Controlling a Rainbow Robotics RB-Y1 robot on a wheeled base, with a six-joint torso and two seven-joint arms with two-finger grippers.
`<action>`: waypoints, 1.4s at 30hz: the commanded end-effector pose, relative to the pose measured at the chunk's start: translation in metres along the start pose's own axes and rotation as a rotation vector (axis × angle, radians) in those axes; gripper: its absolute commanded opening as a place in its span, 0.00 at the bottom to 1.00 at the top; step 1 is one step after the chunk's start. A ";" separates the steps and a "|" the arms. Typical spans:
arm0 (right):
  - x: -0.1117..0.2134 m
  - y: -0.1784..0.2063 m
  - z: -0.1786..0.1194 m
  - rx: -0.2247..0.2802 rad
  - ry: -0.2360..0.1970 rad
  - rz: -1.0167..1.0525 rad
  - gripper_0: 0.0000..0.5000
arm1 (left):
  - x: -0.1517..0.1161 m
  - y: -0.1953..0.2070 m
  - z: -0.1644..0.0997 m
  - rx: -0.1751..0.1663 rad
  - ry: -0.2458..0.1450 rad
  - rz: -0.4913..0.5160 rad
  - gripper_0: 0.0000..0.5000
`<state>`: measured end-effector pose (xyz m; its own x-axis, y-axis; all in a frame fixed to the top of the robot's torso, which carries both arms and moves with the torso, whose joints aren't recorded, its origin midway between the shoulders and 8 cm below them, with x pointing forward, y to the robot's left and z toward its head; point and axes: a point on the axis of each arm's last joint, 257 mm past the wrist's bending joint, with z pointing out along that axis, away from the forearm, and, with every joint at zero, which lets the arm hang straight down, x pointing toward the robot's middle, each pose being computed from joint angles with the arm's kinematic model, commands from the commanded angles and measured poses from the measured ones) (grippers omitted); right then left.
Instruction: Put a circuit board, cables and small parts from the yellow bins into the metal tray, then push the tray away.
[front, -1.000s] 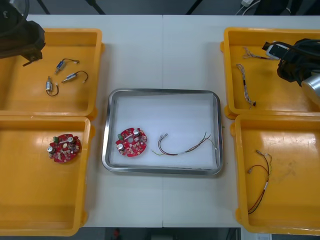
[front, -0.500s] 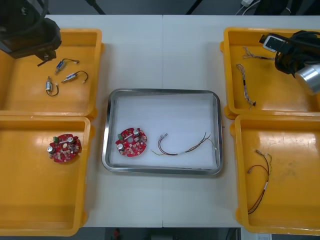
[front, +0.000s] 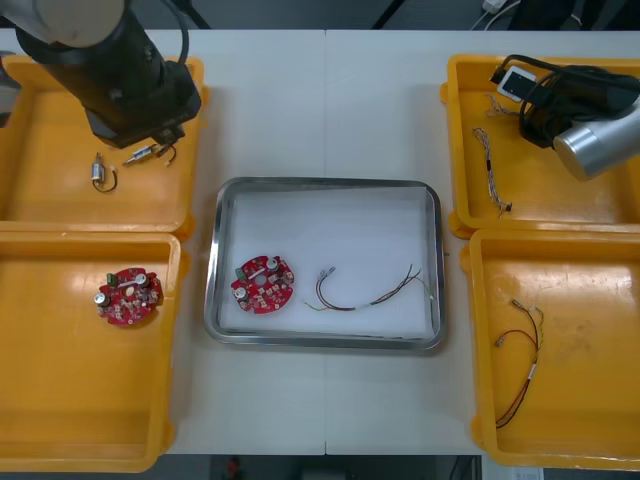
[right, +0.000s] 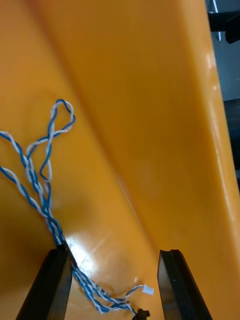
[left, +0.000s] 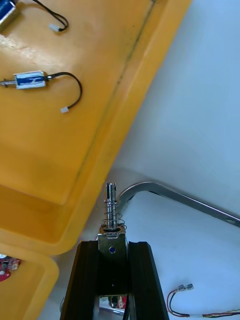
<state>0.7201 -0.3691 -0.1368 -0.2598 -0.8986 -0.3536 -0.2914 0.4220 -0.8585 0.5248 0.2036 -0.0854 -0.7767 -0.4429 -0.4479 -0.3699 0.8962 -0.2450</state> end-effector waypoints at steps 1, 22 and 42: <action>-0.029 -0.016 -0.002 0.017 -0.034 -0.024 1.00 | 0.017 -0.015 0.000 0.054 -0.023 -0.013 0.00; -0.033 -0.022 -0.004 0.005 0.003 -0.073 1.00 | 0.091 -0.044 0.065 0.017 -0.072 0.111 0.00; -0.016 -0.010 -0.006 -0.098 0.062 0.049 1.00 | 0.120 -0.052 0.106 0.027 -0.113 0.154 0.00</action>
<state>0.7180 -0.3490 -0.1440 -0.3221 -0.8714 -0.3701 -0.3765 0.4766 -0.7944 0.5063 0.1172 -0.2108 -0.7728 -0.2486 -0.5840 -0.2101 0.9684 -0.1342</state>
